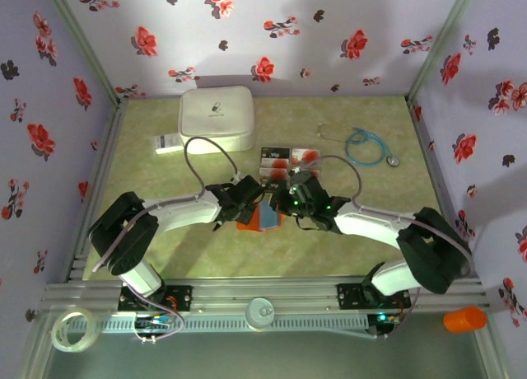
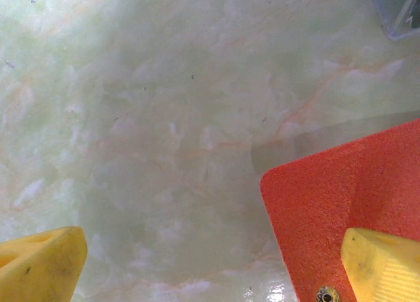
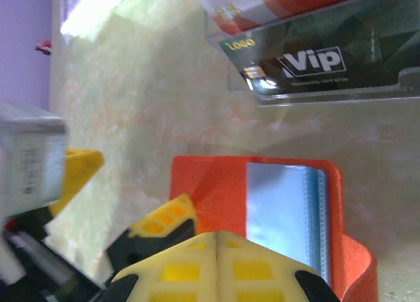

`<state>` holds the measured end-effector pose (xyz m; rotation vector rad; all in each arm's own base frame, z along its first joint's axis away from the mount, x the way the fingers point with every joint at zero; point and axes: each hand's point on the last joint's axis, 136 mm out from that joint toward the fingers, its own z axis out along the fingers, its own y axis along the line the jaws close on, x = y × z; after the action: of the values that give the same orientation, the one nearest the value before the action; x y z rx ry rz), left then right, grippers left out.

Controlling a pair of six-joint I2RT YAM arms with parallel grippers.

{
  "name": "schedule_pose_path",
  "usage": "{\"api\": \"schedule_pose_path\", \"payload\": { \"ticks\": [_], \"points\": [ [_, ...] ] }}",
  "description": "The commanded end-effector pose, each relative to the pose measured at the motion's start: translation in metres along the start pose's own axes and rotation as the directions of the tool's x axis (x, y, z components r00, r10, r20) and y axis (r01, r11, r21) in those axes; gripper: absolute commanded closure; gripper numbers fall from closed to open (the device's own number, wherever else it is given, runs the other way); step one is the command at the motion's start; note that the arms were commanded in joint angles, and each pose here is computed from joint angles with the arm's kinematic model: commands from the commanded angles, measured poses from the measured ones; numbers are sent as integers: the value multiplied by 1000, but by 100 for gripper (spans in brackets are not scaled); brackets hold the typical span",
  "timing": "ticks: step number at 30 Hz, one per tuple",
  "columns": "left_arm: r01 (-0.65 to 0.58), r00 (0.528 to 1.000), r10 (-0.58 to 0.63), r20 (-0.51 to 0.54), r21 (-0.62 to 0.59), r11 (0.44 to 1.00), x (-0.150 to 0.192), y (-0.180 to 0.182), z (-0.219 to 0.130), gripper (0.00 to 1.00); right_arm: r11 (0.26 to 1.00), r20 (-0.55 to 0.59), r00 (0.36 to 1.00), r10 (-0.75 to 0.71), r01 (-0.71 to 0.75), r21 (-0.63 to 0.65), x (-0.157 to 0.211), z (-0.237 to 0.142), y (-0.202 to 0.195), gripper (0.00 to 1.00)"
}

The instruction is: Put the credit cards into the card holder

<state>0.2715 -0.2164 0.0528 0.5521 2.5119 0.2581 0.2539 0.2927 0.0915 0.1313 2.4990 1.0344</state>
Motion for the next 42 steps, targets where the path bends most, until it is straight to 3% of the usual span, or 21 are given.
{"api": "schedule_pose_path", "payload": {
  "ticks": [1, 14, 24, 32, 42],
  "points": [
    [-16, 999, 17, 35, -18, 1000, -12, 1, -6, 0, 999, 38, 998, -40, 39, 19, -12, 5, -1, 96],
    [-25, 999, 26, 34, -18, 1000, -9, -1, -1, 0, 980, 74, 997, 24, -38, 197, -4, 7, -89, 100],
    [-21, 1000, 21, 7, -30, 999, 8, 1, 8, 0, 973, 57, 997, 51, -62, 224, 14, 3, -112, 100],
    [16, 1000, -17, -14, -31, 999, 30, 6, 8, 0, 981, 38, 999, 31, -38, 189, 18, -3, -99, 100],
    [39, 999, -38, 17, -20, 999, 23, 9, -5, 0, 988, 61, 994, -91, 83, 127, -9, -24, -39, 100]
  ]
}}
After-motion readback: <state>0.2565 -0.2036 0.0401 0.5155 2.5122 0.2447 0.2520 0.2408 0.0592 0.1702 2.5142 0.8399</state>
